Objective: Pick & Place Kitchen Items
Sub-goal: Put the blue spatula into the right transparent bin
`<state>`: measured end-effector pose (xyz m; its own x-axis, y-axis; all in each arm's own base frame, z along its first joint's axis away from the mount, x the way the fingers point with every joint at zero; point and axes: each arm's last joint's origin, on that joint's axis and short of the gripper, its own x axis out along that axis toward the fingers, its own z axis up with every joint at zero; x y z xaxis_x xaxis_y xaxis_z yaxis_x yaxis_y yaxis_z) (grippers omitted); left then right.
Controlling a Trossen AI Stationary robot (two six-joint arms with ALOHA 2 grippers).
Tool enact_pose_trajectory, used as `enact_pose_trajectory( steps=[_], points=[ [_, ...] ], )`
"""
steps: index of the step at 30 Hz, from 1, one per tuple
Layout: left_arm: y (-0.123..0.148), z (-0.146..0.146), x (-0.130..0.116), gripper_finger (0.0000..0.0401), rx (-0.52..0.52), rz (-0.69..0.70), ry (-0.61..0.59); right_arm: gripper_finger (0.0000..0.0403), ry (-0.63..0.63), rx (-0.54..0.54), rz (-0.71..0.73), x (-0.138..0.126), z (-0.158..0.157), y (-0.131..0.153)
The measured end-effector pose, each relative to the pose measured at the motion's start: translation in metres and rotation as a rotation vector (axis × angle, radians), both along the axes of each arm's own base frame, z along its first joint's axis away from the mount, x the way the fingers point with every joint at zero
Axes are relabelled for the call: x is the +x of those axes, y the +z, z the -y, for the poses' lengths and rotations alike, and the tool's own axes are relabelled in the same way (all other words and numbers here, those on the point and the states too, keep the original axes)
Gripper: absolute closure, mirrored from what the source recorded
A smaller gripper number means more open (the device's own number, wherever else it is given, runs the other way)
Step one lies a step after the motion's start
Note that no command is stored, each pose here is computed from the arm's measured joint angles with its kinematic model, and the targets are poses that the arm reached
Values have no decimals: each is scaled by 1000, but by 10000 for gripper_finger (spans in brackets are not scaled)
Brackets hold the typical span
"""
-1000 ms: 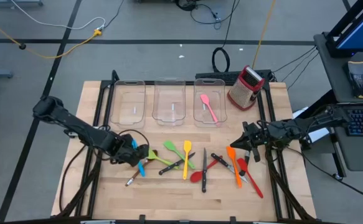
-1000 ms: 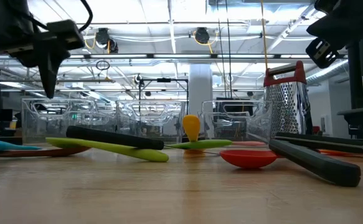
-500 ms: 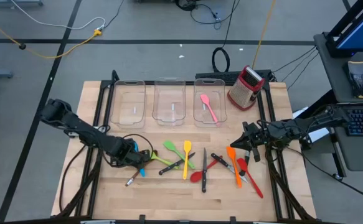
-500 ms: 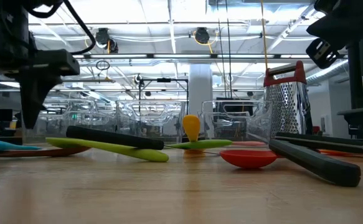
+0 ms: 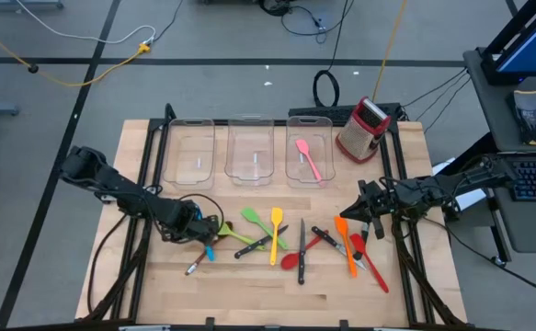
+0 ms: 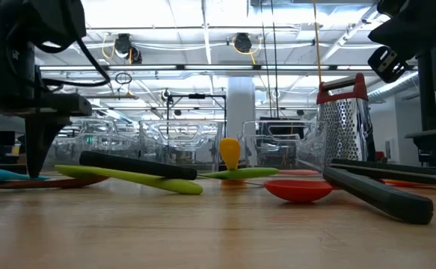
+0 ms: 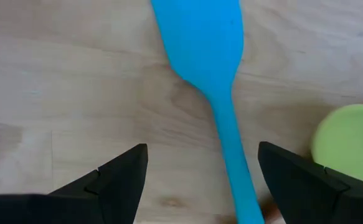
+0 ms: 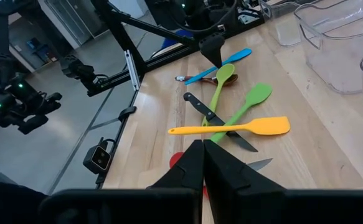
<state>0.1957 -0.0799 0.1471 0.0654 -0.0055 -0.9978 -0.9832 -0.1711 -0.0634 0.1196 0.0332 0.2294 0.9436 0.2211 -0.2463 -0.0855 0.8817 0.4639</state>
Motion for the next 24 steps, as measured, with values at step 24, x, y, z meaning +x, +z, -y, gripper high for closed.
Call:
enact_pose_trajectory(
  steps=[24],
  points=[
    [-12,-2,-6,217,-17,13,30,399,-11,23,-5,0,0,0]
  ],
)
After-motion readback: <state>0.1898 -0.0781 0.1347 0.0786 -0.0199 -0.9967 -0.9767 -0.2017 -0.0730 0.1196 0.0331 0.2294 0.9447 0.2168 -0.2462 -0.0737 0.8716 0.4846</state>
